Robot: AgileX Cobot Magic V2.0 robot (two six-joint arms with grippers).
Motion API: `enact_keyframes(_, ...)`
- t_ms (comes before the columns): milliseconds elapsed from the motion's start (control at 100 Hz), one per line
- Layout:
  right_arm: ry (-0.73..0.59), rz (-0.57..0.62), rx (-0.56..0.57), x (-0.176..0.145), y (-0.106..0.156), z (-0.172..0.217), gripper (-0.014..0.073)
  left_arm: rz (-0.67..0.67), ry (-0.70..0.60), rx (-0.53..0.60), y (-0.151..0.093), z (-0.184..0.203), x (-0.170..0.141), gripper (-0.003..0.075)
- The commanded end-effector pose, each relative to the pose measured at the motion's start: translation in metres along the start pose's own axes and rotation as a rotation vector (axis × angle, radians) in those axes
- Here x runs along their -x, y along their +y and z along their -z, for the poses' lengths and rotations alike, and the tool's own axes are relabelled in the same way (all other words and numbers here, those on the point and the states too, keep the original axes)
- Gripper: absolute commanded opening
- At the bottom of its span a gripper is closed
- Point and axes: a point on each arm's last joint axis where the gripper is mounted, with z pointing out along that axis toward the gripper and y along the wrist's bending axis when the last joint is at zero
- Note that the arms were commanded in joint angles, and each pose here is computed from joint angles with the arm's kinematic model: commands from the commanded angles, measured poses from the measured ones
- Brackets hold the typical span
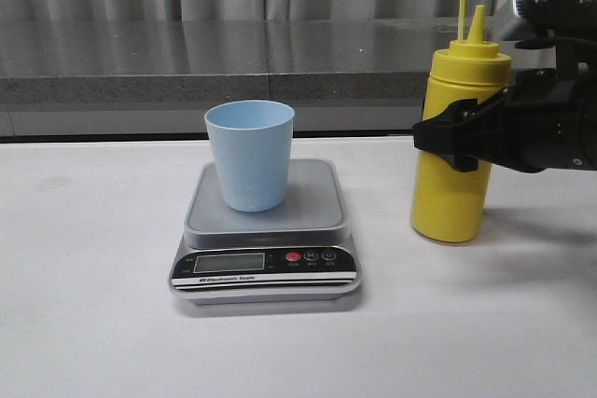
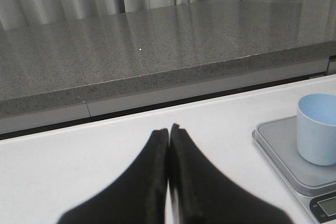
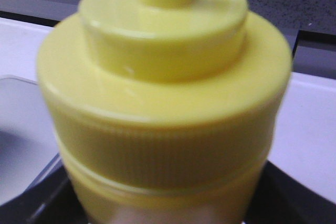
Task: Pour seasoning into cup on scale with both arms
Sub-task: 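Lift the yellow bottle with the right gripper above the table, then tilt the bottle nozzle-down toward the cup with the right gripper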
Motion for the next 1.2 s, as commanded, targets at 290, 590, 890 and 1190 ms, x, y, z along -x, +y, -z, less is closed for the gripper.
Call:
enact_keyframes(290,-0.248,0.075,0.113,0.037,0.012,0.005,0.0123,0.004,-0.108,0.006,0.001,0.001,0.016,-0.0018)
enact_keyframes(590,-0.104,0.308,0.111,0.08,0.018,0.012,0.012,0.004,-0.108,0.006,0.001,0.001,0.016,-0.0018)
enact_keyframes(890,0.137,0.658,-0.007,0.132,0.034,0.005,0.012,0.004,-0.108,0.006,0.001,0.001,0.016,-0.0018)
enact_keyframes(1190,0.229,0.897,-0.059,0.152,0.064,-0.008,0.012,0.004,-0.108,0.006,0.001,0.001,0.016,-0.0018)
